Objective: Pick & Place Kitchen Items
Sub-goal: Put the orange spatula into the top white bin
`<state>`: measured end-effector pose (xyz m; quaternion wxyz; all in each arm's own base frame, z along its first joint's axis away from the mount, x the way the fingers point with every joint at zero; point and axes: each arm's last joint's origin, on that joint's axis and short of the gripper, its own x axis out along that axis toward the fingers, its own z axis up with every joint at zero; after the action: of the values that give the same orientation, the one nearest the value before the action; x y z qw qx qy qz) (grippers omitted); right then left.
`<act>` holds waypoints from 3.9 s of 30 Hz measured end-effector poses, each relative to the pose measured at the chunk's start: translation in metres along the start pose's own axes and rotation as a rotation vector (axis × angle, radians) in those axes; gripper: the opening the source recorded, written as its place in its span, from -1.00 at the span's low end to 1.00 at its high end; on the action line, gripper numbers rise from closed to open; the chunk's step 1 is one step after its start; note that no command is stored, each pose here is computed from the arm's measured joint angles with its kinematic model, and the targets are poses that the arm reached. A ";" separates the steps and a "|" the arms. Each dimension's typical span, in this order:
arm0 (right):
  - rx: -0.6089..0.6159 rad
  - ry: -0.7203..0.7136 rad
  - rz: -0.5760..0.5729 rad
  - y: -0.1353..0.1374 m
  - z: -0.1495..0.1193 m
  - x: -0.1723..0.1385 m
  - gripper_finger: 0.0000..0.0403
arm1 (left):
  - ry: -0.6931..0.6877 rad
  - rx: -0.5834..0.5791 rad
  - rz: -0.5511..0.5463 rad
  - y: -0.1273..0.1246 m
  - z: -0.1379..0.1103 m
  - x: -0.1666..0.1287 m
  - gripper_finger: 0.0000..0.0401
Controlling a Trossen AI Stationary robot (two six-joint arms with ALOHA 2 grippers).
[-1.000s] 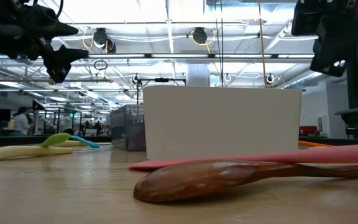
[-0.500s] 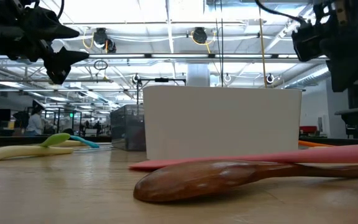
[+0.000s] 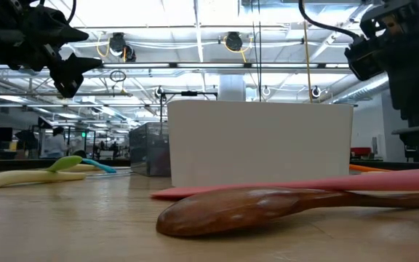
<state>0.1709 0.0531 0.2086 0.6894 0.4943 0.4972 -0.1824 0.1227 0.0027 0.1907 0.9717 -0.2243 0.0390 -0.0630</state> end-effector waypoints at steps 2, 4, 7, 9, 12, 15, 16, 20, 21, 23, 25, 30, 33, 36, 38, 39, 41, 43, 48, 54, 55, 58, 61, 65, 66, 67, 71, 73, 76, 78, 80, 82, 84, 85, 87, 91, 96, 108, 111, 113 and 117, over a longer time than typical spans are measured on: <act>0.004 0.002 -0.017 -0.002 0.000 0.000 -0.33 | 0.000 0.000 0.000 0.000 0.000 0.000 0.14; 0.006 0.005 -0.029 -0.003 -0.001 0.000 -0.26 | -0.001 0.000 0.000 0.000 0.000 0.000 0.13; 0.034 0.009 -0.031 -0.003 -0.001 0.000 -0.20 | -0.003 -0.001 -0.001 0.000 0.000 0.000 0.14; 0.047 0.008 -0.028 -0.003 -0.001 0.000 -0.19 | -0.003 -0.002 -0.001 0.000 0.000 0.000 0.14; 0.044 0.008 -0.022 -0.002 -0.001 0.000 -0.19 | -0.002 -0.002 -0.001 0.000 0.000 0.000 0.14; 0.003 0.030 0.004 0.000 -0.001 0.000 -0.20 | -0.003 -0.005 -0.001 0.000 0.000 0.000 0.14; -0.005 0.029 0.016 0.001 -0.001 0.000 -0.20 | -0.003 -0.006 -0.001 0.000 0.000 0.000 0.14; -0.006 0.010 0.061 0.006 0.001 0.000 -0.20 | -0.003 -0.006 -0.001 0.000 0.000 0.000 0.14; -0.010 0.007 0.079 0.007 0.001 0.000 -0.19 | -0.003 -0.006 -0.001 0.000 0.000 0.000 0.14; -0.020 0.001 0.104 0.010 0.001 -0.001 -0.19 | -0.003 -0.004 -0.001 0.000 0.000 0.000 0.14; -0.021 -0.004 0.127 0.012 0.002 -0.001 -0.20 | -0.002 -0.002 -0.001 0.000 0.000 0.000 0.14; -0.026 -0.011 0.152 0.014 0.003 -0.001 -0.20 | -0.003 -0.002 0.000 0.000 0.000 0.000 0.14; -0.071 -0.018 0.167 0.016 0.003 -0.002 -0.20 | -0.003 -0.004 -0.001 0.000 0.000 0.000 0.14; -0.077 -0.019 0.169 0.016 0.003 -0.002 -0.20 | -0.003 -0.004 0.000 0.000 0.000 0.000 0.14; -0.079 -0.017 0.168 0.016 0.003 -0.002 -0.21 | -0.003 -0.003 0.000 0.000 0.000 0.000 0.14; -0.078 -0.016 0.162 0.015 0.003 -0.001 -0.20 | -0.003 -0.002 -0.001 0.000 0.000 0.000 0.14; -0.062 -0.011 0.144 0.013 0.002 -0.001 -0.20 | -0.003 -0.002 0.001 0.000 0.000 0.000 0.14; -0.033 -0.005 0.121 0.011 0.002 -0.001 -0.20 | -0.004 -0.002 0.002 0.000 0.000 0.000 0.14; -0.006 -0.006 0.065 0.007 0.002 0.001 -0.20 | -0.003 -0.001 0.002 0.000 0.000 0.000 0.14; 0.017 -0.003 0.017 0.008 0.002 0.012 -0.20 | -0.003 -0.001 0.002 0.000 0.000 0.000 0.14; 0.014 0.003 0.006 0.008 0.001 0.015 -0.20 | -0.003 -0.001 0.002 0.000 0.000 0.000 0.14; 0.024 0.027 -0.042 0.009 -0.003 0.025 -0.21 | -0.002 -0.001 0.002 0.000 0.000 0.000 0.14; 0.040 0.037 -0.092 0.008 -0.007 0.033 -0.20 | -0.002 -0.001 0.002 0.000 0.000 0.000 0.14; 0.065 0.021 -0.136 0.007 -0.006 0.041 -0.20 | -0.003 -0.003 0.002 0.000 0.000 0.000 0.14; 0.065 0.014 -0.145 0.008 -0.006 0.042 -0.20 | -0.002 -0.003 0.002 0.000 0.000 0.000 0.13; 0.064 0.000 -0.147 0.009 -0.005 0.043 -0.20 | -0.002 -0.003 0.002 0.000 0.000 0.000 0.14; 0.074 -0.009 -0.169 0.009 -0.003 0.046 -0.21 | -0.002 -0.003 0.002 0.000 0.000 0.000 0.14; 0.077 -0.004 -0.213 0.006 -0.004 0.049 -0.20 | -0.002 -0.003 0.001 0.000 0.000 0.000 0.14; 0.078 -0.016 -0.270 0.002 -0.003 0.055 -0.20 | -0.002 -0.003 0.001 0.000 0.000 0.000 0.14; 0.079 -0.018 -0.281 0.002 -0.002 0.059 -0.20 | -0.002 -0.006 0.001 0.000 0.000 0.000 0.14; 0.082 -0.019 -0.284 0.003 -0.001 0.063 -0.20 | -0.002 -0.006 0.001 0.000 0.000 0.000 0.14; 0.079 -0.017 -0.288 0.003 -0.001 0.067 -0.20 | -0.002 -0.006 0.001 0.000 0.000 0.000 0.14; 0.081 -0.016 -0.295 0.003 -0.001 0.069 -0.20 | -0.002 -0.006 0.001 0.000 0.000 0.000 0.14; 0.085 -0.015 -0.300 0.002 -0.001 0.070 -0.20 | -0.002 -0.007 0.000 0.000 0.000 0.000 0.14; 0.094 -0.016 -0.312 0.001 -0.001 0.071 -0.20 | -0.002 -0.009 0.000 0.000 0.000 0.000 0.14; 0.106 -0.029 -0.349 -0.001 0.000 0.074 -0.20 | -0.002 -0.009 0.000 0.000 0.000 0.000 0.14; 0.103 -0.034 -0.357 -0.002 0.000 0.076 -0.20 | -0.002 -0.010 0.000 0.000 0.000 0.000 0.13; 0.120 -0.038 -0.358 -0.002 0.000 0.077 -0.20 | -0.002 -0.009 0.000 0.000 0.000 0.000 0.14; 0.119 -0.040 -0.358 -0.002 0.000 0.077 -0.20 | -0.002 -0.007 0.000 0.000 0.000 0.000 0.14; 0.118 -0.040 -0.359 -0.002 0.000 0.077 -0.21 | -0.002 -0.007 0.000 0.000 0.000 0.000 0.14; 0.122 -0.065 -0.365 -0.002 0.001 0.077 -0.25 | -0.002 -0.007 0.000 0.000 0.000 0.000 0.14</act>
<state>0.2035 0.0698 0.1410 0.6294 0.4305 0.5443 -0.3498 0.1227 0.0027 0.1909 0.9709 -0.2277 0.0383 -0.0629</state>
